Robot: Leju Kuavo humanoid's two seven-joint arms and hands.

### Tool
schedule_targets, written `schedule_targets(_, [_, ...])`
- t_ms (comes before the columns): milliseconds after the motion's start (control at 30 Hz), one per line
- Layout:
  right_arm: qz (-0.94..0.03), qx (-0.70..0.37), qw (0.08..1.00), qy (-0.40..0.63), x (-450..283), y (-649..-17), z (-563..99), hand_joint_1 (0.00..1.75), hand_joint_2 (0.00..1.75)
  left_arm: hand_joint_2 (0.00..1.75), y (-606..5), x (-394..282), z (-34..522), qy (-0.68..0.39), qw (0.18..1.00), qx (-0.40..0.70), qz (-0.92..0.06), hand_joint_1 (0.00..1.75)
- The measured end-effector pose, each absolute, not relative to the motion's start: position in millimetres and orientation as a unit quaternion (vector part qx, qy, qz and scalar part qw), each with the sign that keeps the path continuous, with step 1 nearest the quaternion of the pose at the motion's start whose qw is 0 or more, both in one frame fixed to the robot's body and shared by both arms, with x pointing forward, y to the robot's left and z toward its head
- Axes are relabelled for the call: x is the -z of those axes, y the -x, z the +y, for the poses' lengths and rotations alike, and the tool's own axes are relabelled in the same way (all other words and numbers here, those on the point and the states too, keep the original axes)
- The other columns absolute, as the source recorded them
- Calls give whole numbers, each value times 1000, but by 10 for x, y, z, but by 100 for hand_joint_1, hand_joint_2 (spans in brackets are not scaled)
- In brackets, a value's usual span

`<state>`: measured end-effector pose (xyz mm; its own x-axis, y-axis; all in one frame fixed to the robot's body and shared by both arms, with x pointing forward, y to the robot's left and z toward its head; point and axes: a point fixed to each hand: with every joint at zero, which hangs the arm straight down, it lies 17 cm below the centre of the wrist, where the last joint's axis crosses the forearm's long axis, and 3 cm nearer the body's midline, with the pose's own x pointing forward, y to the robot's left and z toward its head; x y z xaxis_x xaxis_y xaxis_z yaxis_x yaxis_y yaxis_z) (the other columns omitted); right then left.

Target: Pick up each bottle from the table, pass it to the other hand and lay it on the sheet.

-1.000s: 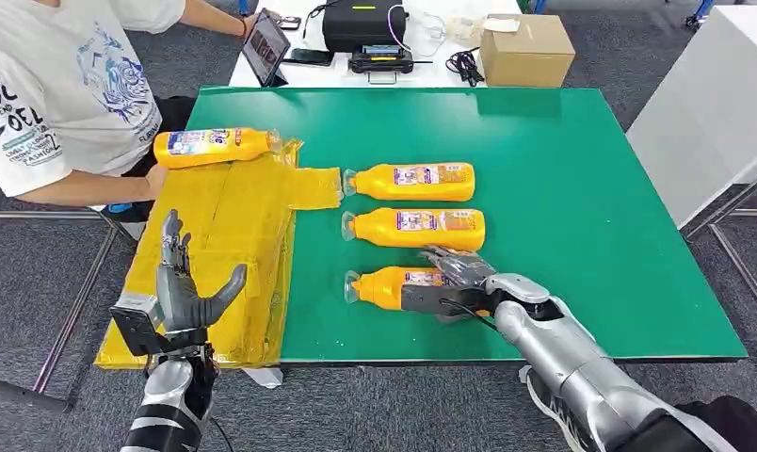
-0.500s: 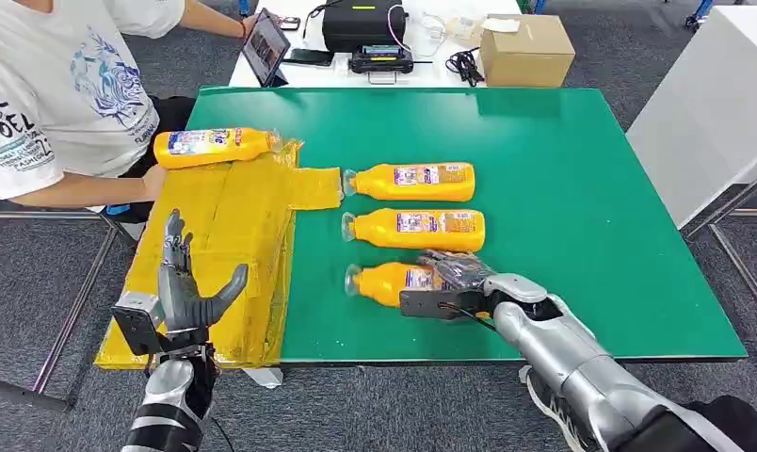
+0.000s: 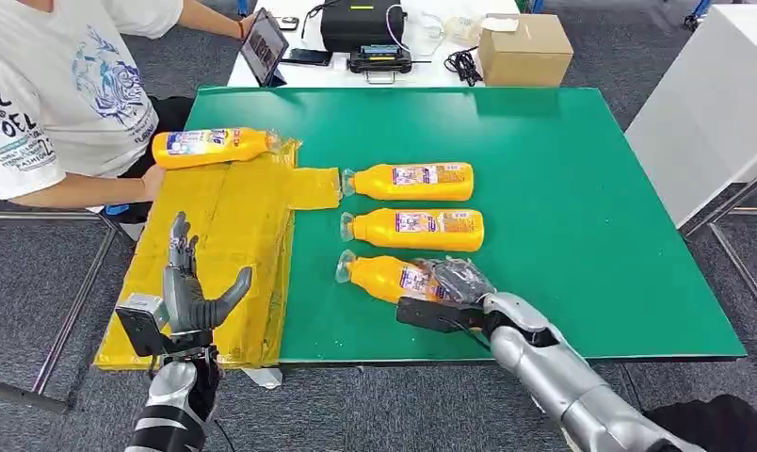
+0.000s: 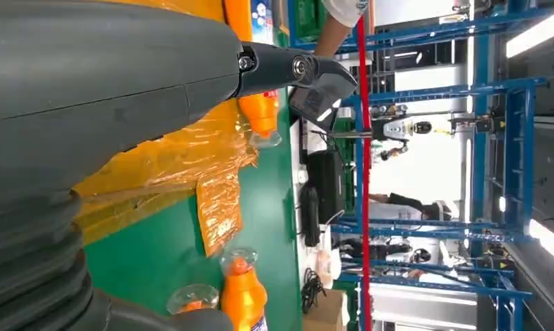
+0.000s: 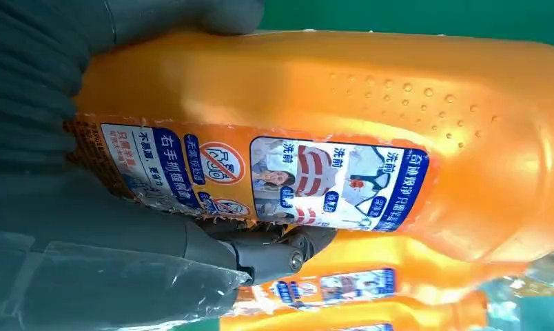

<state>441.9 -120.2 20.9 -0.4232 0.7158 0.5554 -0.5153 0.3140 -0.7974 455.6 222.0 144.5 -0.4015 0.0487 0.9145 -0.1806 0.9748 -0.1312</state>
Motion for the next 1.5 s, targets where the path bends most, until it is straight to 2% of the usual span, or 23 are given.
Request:
schedule_targets(233, [-625, -565, 533, 77, -257, -4366, -1168, 175, 175, 175, -4551, -1437, 2219, -40, 546, -105, -830, 0])
schedule_targets(300, [-656, -541, 520, 78, -385, -4351, -1110, 175, 175, 175, -4546, -1430, 2215, -39, 547, -105, -830, 0])
schedule_targets(433, [-772, -415, 474, 84, -1192, -4346, -962, 175, 175, 175, -4500, -1395, 2200, -39, 550, -109, -827, 0])
schedule_targets(567, [-858, -286, 418, 89, -2080, -4305, -1101, 175, 175, 175, -4452, -1381, 2198, -34, 551, -121, -825, 0])
schedule_targets(767, [-909, -185, 332, 172, -2773, -4128, -1465, 175, 175, 175, -4446, -1399, 2123, -7, 551, -137, -823, 0])
schedule_targets(1000, [-906, -155, 321, 228, -2840, -4054, -1697, 175, 175, 175, -4438, -1459, 2035, 26, 548, -150, -823, 0])
schedule_targets(1167, [-903, -146, 326, 237, -2749, -3989, -1747, 175, 175, 175, -4388, -1471, 1759, 108, 560, -148, -808, 0])
schedule_targets(1333, [-903, -147, 369, 164, -2494, -3989, -1554, 175, 175, 175, -4165, -1637, 1070, 282, 551, -94, -780, 0])
schedule_targets(1500, [-889, -177, 411, 97, -1993, -3867, -920, 175, 175, 175, -3982, -1692, 674, 317, 543, -24, -777, 0])
